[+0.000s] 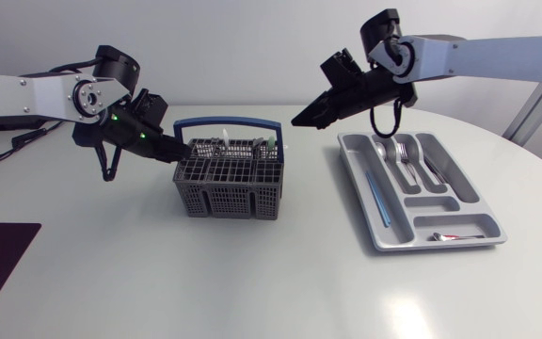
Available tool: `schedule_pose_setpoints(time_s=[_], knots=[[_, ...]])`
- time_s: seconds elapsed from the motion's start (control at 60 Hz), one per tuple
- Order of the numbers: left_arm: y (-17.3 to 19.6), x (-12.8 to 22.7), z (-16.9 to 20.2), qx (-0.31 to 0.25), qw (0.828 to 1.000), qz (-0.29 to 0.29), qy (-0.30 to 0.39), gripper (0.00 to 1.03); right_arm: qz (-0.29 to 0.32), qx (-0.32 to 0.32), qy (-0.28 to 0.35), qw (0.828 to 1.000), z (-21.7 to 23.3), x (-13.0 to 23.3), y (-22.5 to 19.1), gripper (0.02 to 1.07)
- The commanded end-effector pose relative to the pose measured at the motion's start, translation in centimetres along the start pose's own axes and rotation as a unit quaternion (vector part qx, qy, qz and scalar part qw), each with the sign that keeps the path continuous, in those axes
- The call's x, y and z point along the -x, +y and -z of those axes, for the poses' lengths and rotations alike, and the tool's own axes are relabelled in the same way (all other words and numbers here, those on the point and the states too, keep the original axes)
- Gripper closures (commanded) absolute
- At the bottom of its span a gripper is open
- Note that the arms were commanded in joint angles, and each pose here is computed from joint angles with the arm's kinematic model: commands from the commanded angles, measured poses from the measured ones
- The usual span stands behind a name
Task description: Unload the cutlery basket into the drawer organizer.
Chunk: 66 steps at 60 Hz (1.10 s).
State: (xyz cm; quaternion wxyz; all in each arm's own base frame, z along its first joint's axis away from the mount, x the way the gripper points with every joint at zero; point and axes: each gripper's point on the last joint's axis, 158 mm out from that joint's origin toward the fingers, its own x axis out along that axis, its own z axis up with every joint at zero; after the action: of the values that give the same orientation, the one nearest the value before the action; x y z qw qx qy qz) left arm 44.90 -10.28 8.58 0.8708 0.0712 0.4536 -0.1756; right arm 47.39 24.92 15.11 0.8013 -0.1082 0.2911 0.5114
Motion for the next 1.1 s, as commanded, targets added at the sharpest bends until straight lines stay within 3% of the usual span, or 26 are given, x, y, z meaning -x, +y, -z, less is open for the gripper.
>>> schedule_pose_setpoints(time_s=[0.0, 0.317, 0.633, 0.917, 1.083], knots=[[0.1, 0.8, -0.5, -0.011, 1.0, -0.004, -0.01, 0.89, -0.012, -0.013, 0.01, 1.0, 0.3, -2.5, 0.3, 0.93], [0.7, 0.9, -1.7, -0.013, 1.0, -0.012, -0.019, 0.89, -0.05, 0.009, 0.031, 0.998, 1.1, -3.6, 4.3, 0.93], [0.4, -0.4, -3.7, -0.027, 0.999, -0.008, -0.028, 0.89, -0.099, 0.045, 0.056, 0.992, 3.7, -2.4, 12.1, 0.94], [-3.4, -2.3, -6.3, -0.06, 0.997, 0.015, -0.038, 0.89, -0.146, 0.077, 0.079, 0.983, 5.0, -2.5, 19.2, 0.94], [-5.6, -3.4, -7.6, -0.075, 0.996, 0.029, -0.042, 0.89, -0.143, 0.087, 0.09, 0.982, 5.9, -3.2, 19.9, 0.94]])
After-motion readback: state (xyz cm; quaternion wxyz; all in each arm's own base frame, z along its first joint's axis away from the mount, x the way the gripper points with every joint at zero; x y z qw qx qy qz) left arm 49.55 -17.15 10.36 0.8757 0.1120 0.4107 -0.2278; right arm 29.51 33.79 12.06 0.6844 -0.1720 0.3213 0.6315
